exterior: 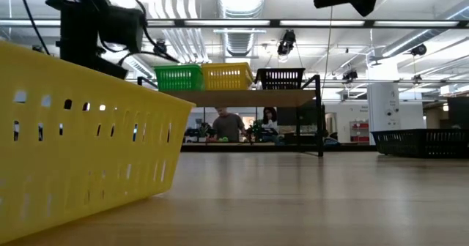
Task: Stack baskets on shelf by color
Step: Stack the left black bin on the black bin on the shelf
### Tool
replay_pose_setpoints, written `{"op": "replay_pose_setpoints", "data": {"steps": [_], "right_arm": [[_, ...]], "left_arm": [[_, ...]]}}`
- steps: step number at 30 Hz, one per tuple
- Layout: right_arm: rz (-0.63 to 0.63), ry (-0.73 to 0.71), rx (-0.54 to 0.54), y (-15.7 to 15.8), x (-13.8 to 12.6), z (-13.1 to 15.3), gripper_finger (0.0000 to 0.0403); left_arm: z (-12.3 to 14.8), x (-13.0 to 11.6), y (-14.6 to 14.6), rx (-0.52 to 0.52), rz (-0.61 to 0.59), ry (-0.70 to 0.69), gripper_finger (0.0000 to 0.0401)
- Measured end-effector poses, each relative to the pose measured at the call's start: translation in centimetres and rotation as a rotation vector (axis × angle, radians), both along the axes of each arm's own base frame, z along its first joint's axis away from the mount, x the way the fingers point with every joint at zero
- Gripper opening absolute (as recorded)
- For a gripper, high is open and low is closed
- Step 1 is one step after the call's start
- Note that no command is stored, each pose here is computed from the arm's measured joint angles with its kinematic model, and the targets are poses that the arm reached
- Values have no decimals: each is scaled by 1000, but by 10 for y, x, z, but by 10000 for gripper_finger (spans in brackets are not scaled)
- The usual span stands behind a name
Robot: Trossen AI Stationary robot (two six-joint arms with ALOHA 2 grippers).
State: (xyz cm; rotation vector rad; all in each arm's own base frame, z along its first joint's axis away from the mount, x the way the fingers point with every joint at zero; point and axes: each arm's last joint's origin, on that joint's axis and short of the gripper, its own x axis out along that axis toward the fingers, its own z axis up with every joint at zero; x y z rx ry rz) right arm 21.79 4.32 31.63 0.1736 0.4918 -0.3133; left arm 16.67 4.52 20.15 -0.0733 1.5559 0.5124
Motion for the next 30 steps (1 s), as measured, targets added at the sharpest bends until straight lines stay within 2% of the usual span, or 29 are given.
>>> {"op": "replay_pose_setpoints", "data": {"steps": [11, 16, 19, 24, 26, 30], "right_arm": [[-4, -42, 18, 1, 2, 3, 27], [-4, -44, 25, 1, 2, 3, 27], [3, -53, 30, 1, 2, 7, 27], [12, -79, 21, 1, 2, 19, 27], [14, -86, 21, 1, 2, 24, 27], [18, -79, 22, 1, 0, 30, 27]], "left_arm": [[-29, 15, 5, -20, 32, 148, 112], [-38, 20, 6, -20, 47, 159, 110], [-39, 22, 5, -18, 44, 149, 90], [-35, 22, 3, -50, 41, 107, 22], [-33, 23, 0, -92, 39, 91, 6], [-20, 26, -7, -208, 19, 37, 3]]}}
